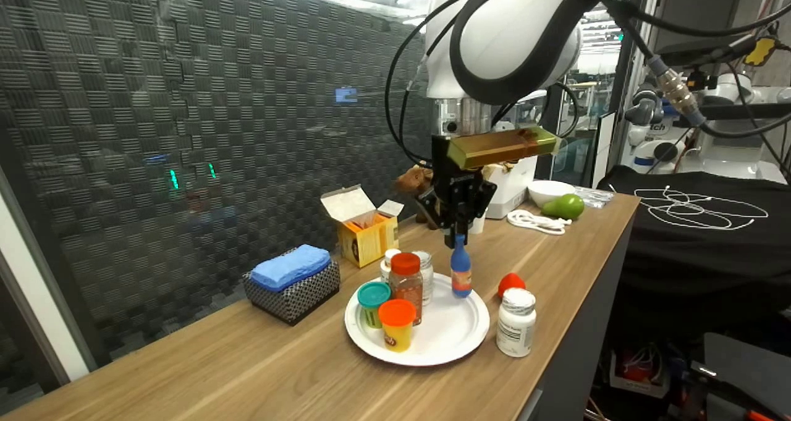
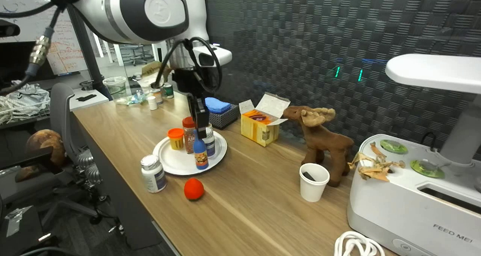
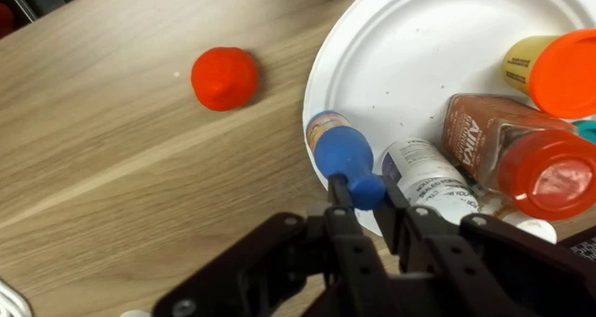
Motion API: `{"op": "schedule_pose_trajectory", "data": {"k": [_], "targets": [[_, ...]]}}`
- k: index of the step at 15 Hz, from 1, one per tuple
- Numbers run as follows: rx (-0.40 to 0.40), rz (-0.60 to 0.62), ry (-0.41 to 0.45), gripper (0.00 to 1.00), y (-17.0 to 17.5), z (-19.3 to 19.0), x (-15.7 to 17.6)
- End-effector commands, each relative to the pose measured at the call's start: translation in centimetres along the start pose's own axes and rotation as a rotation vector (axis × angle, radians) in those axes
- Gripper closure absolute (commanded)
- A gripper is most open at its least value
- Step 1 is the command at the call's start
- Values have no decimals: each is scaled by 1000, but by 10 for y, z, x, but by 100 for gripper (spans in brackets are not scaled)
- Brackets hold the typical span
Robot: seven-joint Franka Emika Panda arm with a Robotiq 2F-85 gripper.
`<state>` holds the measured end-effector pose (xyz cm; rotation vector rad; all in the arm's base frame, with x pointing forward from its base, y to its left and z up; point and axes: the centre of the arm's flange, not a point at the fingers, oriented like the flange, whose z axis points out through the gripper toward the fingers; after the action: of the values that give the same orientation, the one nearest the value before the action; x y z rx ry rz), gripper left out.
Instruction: Pick up all the objects surrounding the white plate and arrange them on the plate
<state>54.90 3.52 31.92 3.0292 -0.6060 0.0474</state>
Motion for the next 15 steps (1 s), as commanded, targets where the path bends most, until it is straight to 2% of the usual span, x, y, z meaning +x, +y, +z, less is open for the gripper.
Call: {"op": "schedule_pose_trajectory", "data": {"k": [1,5,12,13,14,15], "targets": [[69,-57,20,95,-6,-2,13],[81,-110,39,95,-14,-7,10],[80,-185,4,95,-19,7,1],[73,-191,3,92,-19,9,-1],[72,-198,1,56,-19,11,-2],[70,-204,1,55,-19,11,-3]]}}
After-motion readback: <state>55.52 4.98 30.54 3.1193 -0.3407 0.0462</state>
